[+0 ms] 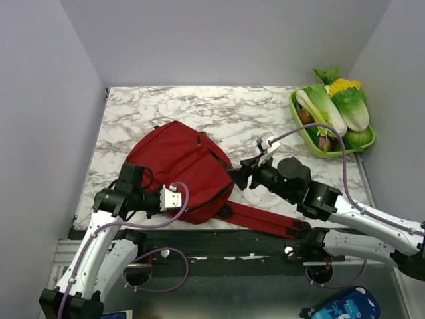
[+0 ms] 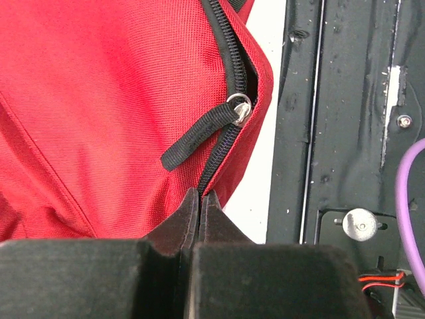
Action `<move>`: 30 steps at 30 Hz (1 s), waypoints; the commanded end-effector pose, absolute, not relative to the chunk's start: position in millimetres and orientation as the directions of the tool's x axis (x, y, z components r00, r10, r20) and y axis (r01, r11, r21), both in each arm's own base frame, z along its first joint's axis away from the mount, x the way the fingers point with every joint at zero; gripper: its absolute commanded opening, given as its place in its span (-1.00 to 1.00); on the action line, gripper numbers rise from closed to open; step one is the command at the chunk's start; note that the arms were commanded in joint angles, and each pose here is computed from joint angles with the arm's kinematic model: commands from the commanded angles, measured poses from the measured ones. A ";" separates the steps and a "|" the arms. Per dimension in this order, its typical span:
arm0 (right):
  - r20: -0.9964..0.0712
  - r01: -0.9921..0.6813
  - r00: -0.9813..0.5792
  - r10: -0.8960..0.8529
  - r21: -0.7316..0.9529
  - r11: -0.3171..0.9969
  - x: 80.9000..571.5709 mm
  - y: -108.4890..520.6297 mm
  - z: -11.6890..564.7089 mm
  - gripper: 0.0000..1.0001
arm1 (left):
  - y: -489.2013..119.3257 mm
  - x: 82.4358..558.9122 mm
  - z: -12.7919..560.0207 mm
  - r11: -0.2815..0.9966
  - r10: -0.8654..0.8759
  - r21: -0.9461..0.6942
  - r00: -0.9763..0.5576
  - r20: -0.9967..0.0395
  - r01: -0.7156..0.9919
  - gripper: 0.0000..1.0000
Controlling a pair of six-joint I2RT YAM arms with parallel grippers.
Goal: Pack the student bag
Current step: Adjust the student bag at the center of the board.
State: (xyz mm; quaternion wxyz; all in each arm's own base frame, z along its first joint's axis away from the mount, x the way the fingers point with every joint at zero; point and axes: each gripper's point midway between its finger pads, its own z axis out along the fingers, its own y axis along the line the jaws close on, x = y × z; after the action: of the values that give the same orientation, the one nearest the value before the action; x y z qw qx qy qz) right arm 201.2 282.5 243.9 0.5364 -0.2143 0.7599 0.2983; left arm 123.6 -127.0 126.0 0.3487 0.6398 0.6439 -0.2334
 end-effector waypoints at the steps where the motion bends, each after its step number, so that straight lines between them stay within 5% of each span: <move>1: -0.963 -0.766 -0.267 -0.041 0.186 0.615 193.0 311.1 274.8 0.36 | -135.9 133.9 140.1 0.114 0.610 0.197 0.088 -0.787 0.974 -1.00; 14: -0.857 -0.894 -0.447 -0.257 0.436 0.101 142.9 424.6 240.3 0.36 | -133.1 134.3 147.6 0.157 0.593 0.300 0.153 -0.791 0.941 -1.00; 21: -0.837 -0.873 -0.472 -0.277 0.487 0.015 133.4 437.3 236.3 0.37 | -135.1 133.4 146.7 0.153 0.584 0.291 0.151 -0.798 0.945 -1.00; 30: -0.786 -0.858 -0.503 -0.360 0.504 0.097 149.6 451.5 191.1 0.39 | -136.8 137.5 152.8 0.170 0.571 0.303 0.157 -0.806 0.938 -1.00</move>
State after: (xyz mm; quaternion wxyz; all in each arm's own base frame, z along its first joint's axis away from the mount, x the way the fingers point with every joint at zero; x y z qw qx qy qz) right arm 145.5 446.0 202.3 0.2576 -0.4295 0.6919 0.5200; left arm 132.8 -130.5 141.1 0.4281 0.6122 0.6336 -0.2012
